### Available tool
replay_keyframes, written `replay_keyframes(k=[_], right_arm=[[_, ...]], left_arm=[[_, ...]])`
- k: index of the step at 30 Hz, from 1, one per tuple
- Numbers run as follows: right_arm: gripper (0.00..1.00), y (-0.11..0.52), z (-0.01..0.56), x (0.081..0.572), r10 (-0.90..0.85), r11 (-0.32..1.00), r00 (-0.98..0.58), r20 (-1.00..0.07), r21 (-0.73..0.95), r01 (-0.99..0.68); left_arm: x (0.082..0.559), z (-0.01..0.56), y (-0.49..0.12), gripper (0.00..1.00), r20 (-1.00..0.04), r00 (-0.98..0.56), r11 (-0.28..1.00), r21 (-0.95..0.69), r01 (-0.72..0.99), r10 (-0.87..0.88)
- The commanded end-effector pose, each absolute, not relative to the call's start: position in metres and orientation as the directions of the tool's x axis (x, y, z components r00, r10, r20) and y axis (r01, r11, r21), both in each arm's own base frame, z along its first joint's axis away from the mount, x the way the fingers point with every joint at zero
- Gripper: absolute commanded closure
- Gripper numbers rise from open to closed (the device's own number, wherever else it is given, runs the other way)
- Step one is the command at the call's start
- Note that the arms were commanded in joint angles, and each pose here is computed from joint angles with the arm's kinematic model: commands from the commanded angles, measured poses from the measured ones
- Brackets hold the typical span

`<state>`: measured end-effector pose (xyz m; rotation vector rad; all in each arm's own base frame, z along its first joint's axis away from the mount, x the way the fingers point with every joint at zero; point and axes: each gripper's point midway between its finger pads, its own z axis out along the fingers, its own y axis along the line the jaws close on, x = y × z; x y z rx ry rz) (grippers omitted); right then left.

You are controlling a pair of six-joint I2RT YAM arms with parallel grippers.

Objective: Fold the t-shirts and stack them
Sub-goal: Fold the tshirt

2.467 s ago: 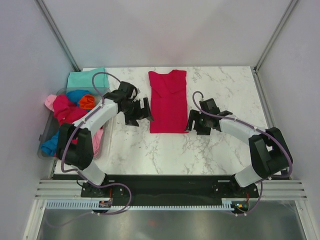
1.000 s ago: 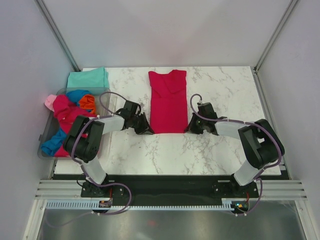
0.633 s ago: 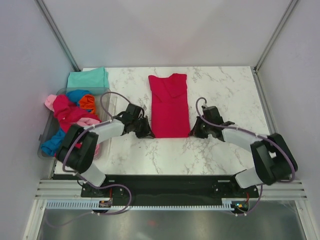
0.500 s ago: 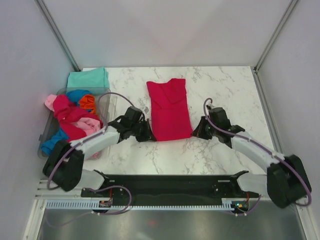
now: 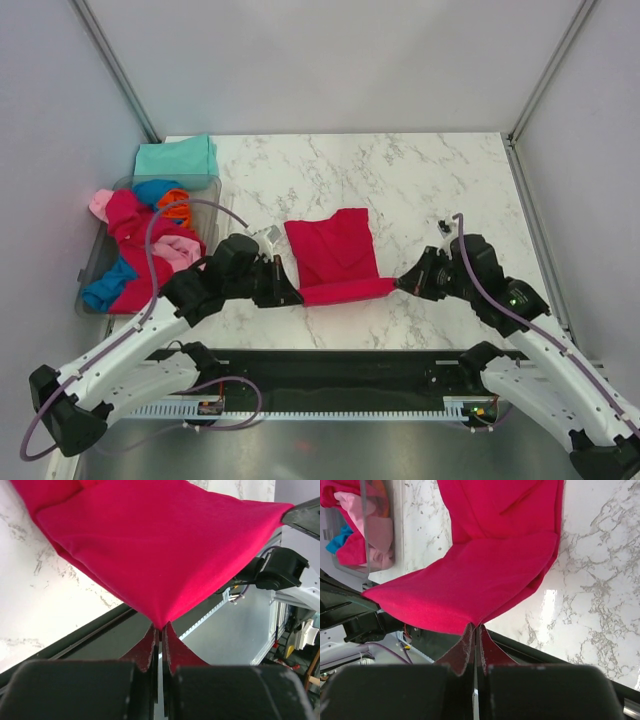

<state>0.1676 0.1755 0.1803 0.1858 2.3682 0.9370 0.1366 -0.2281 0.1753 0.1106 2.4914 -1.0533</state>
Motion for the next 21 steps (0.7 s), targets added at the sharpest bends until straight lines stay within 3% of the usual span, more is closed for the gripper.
replay_keyframes(k=[1,12,21], right_arm=[[1.00,0.168,0.201,0.182,0.355,0.778,-0.789,-0.501,0.627,-0.048],[1.00,0.176,0.212,0.253,0.276,0.883,-0.758,-0.591,0.468,-0.044],[1.00,0.186,0.218,0.333,0.226,0.920,-0.742,-0.631,0.389,-0.052]], left_arm=[[0.142,0.191,-0.218,0.98,-0.415,-0.900,0.756,-0.629,0.179,-0.132],[0.195,0.212,-0.219,0.98,-0.478,-0.873,0.849,-0.497,0.178,-0.096],[0.276,0.206,-0.205,0.98,-0.474,-0.875,0.886,-0.441,0.143,-0.095]])
